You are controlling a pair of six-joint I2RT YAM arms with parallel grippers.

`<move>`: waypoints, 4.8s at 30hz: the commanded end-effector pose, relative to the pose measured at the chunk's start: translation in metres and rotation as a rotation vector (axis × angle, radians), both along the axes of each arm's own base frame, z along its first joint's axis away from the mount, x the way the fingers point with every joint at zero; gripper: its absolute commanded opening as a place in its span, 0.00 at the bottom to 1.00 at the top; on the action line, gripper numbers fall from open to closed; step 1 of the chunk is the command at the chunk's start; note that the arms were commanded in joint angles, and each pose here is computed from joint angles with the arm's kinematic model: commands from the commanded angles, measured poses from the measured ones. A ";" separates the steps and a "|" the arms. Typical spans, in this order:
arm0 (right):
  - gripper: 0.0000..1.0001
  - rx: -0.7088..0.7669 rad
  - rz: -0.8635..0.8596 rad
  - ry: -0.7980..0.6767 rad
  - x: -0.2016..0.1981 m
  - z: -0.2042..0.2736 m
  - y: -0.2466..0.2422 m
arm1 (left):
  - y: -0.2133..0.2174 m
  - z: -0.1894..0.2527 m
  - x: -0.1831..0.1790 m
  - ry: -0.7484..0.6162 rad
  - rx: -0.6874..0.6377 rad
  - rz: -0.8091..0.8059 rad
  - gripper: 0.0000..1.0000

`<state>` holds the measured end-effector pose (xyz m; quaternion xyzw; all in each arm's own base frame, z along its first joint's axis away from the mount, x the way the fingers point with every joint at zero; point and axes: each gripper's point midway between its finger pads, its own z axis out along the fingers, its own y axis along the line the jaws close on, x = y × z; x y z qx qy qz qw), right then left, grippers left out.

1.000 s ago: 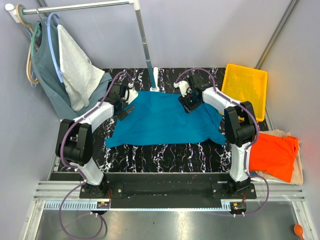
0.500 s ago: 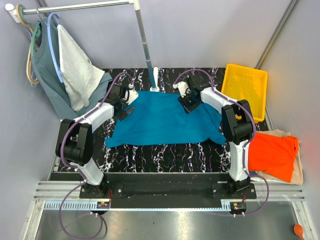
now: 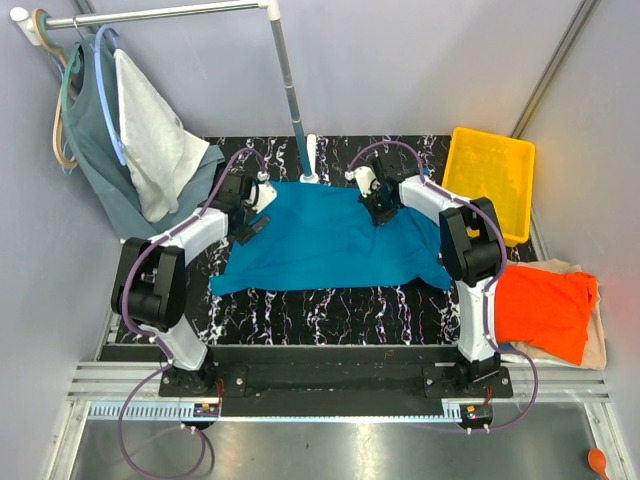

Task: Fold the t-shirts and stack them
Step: Flatten the tshirt out

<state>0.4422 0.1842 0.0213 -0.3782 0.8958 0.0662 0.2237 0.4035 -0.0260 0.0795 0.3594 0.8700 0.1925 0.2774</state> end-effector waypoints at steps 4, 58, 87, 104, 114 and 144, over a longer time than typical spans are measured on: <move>0.00 0.009 -0.036 -0.098 0.006 0.043 -0.007 | -0.005 0.017 -0.001 -0.054 -0.038 -0.017 0.99; 0.00 0.072 -0.069 -0.109 -0.158 0.133 -0.037 | 0.021 -0.042 -0.133 0.629 -0.238 -0.324 0.51; 0.00 0.078 -0.078 -0.115 -0.170 0.142 -0.043 | 0.023 -0.059 -0.144 0.708 -0.284 -0.271 0.00; 0.00 0.168 -0.006 -0.070 -0.227 0.165 -0.048 | 0.021 0.022 -0.150 0.519 -0.264 -0.262 0.00; 0.00 0.199 0.051 -0.061 -0.256 0.188 -0.053 | 0.025 0.019 -0.162 0.516 -0.247 -0.235 0.00; 0.00 0.155 0.125 -0.047 -0.312 0.176 -0.083 | 0.038 0.008 -0.152 0.567 -0.175 -0.163 0.00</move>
